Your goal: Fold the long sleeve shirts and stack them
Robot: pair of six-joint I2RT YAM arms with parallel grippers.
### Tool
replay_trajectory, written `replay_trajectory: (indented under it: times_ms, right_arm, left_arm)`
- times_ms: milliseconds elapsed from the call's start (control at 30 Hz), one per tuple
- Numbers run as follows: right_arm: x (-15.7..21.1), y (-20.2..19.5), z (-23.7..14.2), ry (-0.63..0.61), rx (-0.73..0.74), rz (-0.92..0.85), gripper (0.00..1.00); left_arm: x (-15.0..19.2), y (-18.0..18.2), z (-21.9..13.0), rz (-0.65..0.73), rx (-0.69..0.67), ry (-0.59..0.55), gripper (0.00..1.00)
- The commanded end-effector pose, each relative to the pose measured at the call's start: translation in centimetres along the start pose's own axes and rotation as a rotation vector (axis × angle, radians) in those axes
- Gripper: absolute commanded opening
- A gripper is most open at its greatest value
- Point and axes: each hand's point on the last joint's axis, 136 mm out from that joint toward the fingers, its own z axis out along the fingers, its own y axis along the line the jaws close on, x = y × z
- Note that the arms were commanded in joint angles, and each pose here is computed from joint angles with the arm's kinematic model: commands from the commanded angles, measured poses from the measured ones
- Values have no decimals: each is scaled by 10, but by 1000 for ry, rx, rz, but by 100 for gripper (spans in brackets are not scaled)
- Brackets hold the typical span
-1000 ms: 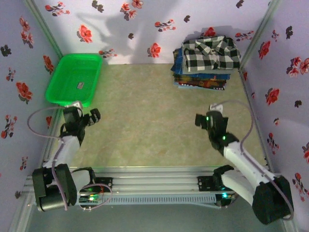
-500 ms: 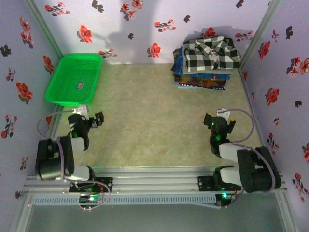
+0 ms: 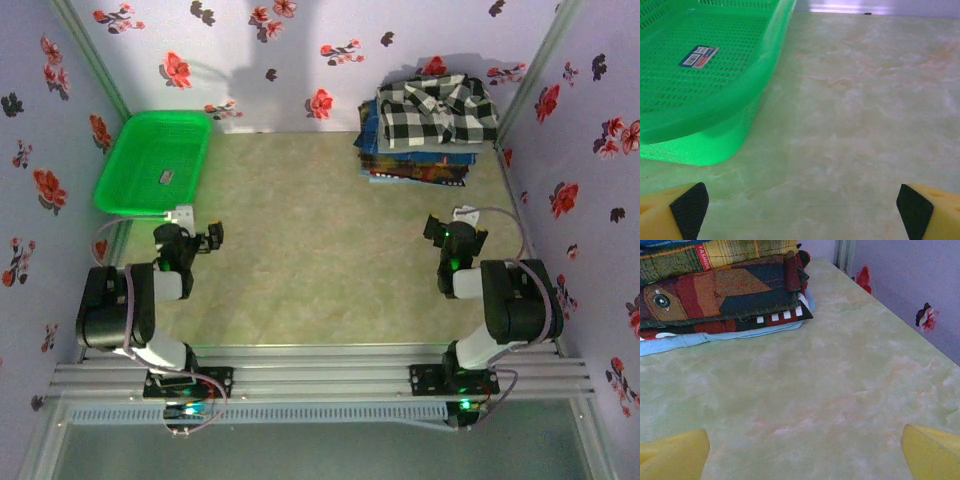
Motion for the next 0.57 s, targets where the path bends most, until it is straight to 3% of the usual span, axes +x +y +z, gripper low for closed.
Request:
replay_trajectory:
  times_ms: [0, 533]
  right_arm:
    - [-3, 1, -1, -10, -9, 18, 99]
    - [-2, 10, 2, 7, -75, 8, 99]
  left_arm:
    - [-11, 8, 1, 28, -51, -29, 100]
    - [-11, 7, 1, 29, -49, -32, 100]
